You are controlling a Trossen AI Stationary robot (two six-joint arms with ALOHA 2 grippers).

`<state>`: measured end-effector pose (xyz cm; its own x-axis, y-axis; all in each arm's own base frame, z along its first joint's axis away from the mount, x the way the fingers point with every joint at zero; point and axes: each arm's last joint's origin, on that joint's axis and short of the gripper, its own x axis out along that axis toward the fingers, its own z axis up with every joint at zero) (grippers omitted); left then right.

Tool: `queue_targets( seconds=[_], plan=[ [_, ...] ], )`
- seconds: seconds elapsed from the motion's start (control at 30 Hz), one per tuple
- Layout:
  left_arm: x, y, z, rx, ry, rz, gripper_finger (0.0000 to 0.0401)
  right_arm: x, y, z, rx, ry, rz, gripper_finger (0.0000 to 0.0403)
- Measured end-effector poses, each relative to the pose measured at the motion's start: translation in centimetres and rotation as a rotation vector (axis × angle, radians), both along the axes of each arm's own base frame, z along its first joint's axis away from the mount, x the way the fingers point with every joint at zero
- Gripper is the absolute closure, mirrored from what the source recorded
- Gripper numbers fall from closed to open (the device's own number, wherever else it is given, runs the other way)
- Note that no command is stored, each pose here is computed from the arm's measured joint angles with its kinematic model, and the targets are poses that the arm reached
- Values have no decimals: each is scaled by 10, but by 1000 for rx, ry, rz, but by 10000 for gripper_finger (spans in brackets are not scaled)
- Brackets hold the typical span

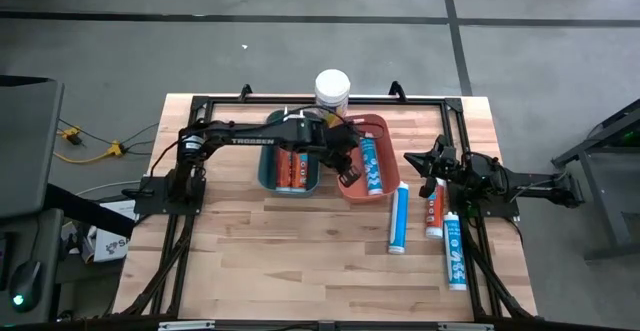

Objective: Pick & place silicon tubes, Sealant and Lysol wipes
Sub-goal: Put the top blue sealant into the orange bin

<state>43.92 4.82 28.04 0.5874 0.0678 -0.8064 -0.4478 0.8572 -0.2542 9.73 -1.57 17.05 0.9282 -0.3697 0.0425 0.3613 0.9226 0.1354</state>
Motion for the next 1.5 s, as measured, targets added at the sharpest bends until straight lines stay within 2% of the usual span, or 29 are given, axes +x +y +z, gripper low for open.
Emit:
queue_targets(
  seconds=[0.13,0.2,0.27,0.37,0.47,0.6,0.73,0.9,1.23,1.5],
  plan=[
    [-8,-6,-19,-18,-54,-83,401,0,0,0,0,0,0,391],
    [-9,-11,-18,-3,-163,-115,401,0,0,0,0,0,0,391],
    [-29,-16,-22,0,-146,-123,401,0,0,0,0,1,0,391],
    [-43,-24,-23,64,-224,-139,401,0,0,0,0,2,0,391],
    [-75,-35,-25,99,-216,-148,401,0,0,0,0,4,2,391],
    [-112,-48,-30,177,-302,-163,401,0,0,0,0,5,1,391],
    [-143,-52,-35,211,-459,-176,401,0,0,0,0,6,0,391],
    [-183,-51,-42,258,-573,-188,401,0,0,0,0,6,0,391],
    [-247,-49,-55,395,-586,-274,401,1,0,-1,1,15,0,391],
    [-292,-49,-57,404,-603,-283,401,1,0,-1,1,18,0,391]
  ],
)
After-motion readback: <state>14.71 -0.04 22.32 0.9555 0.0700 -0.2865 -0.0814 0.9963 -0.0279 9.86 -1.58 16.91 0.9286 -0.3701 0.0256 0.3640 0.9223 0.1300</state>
